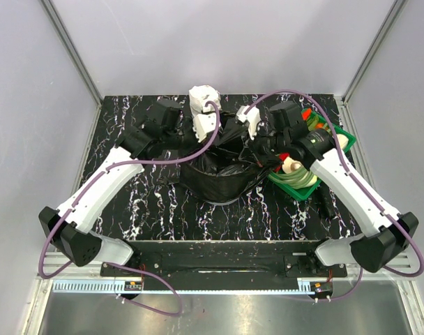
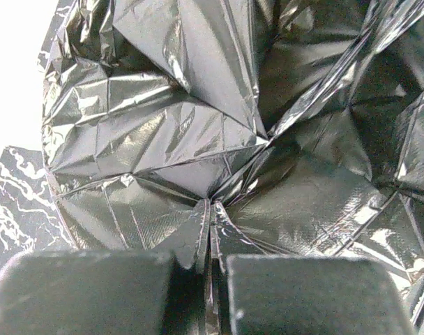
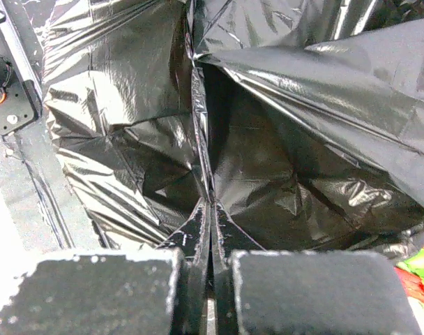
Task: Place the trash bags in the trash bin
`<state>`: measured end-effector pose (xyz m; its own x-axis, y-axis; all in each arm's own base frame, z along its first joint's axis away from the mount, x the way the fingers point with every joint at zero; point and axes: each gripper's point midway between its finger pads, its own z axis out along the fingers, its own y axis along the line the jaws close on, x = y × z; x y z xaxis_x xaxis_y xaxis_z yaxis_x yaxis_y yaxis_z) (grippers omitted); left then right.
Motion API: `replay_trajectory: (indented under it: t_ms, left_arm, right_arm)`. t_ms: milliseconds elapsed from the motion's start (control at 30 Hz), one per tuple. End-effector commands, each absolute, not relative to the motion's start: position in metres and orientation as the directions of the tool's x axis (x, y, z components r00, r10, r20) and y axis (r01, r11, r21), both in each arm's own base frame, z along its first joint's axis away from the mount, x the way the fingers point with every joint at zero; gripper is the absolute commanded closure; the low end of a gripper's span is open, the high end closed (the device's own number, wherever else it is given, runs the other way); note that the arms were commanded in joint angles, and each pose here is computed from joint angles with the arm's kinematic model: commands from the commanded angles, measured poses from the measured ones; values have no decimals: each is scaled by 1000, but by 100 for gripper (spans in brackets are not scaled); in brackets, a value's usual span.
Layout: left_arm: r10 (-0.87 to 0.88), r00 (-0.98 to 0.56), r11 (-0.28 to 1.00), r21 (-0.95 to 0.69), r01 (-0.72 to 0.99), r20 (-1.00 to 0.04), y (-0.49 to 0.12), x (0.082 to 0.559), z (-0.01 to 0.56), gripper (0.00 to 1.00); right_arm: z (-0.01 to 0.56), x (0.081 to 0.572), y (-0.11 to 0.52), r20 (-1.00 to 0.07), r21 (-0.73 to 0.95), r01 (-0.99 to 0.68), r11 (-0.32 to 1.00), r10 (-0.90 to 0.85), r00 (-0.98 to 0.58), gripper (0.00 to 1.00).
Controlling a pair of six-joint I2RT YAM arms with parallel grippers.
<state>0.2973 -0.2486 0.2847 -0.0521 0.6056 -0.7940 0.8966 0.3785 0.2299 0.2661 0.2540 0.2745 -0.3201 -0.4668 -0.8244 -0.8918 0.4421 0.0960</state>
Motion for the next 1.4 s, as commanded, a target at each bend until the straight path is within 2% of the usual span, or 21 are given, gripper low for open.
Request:
replay_trajectory:
  t_ms: [0, 433, 667, 800, 867, 933, 1000, 1033, 1133, 1267, 1367]
  left_arm:
    - [610, 9, 405, 322, 856, -792, -238, 301, 302, 100]
    - [677, 61, 382, 421, 823, -733, -216, 299, 313, 100]
    - [705, 56, 357, 422, 833, -707, -211, 296, 300, 100]
    - [678, 56, 356, 394, 847, -733, -218, 294, 304, 99]
    - [657, 60, 353, 376, 857, -752, -225, 294, 309, 82]
    - [639, 59, 345, 355, 869, -767, -232, 294, 312, 69]
    - [624, 54, 339, 333, 880, -779, -238, 295, 313, 47]
    - [614, 56, 333, 322, 886, -788, -242, 295, 315, 40]
    - [580, 68, 329, 310, 892, -812, -249, 294, 324, 22]
    - [505, 111, 323, 307, 895, -856, -259, 288, 347, 11]
    - [470, 101, 300, 266, 916, -877, -269, 285, 353, 9]
  right_arm:
    - [293, 263, 247, -856, 7, -894, 449, -459, -237, 100]
    - [287, 264, 231, -842, -60, -874, 483, -494, -215, 100]
    - [286, 266, 225, -837, -93, -863, 496, -508, -202, 100]
    - [288, 264, 226, -839, -87, -869, 487, -507, -200, 99]
    - [290, 262, 228, -838, -76, -878, 473, -508, -201, 93]
    - [294, 262, 232, -841, -64, -884, 464, -501, -202, 70]
    - [300, 263, 235, -848, -56, -887, 458, -490, -200, 51]
    - [305, 265, 237, -854, -57, -886, 460, -482, -195, 46]
    - [321, 270, 240, -869, -71, -884, 463, -464, -173, 42]
    - [338, 280, 241, -880, -101, -867, 487, -450, -151, 40]
    - [344, 288, 238, -881, -118, -845, 521, -448, -153, 40]
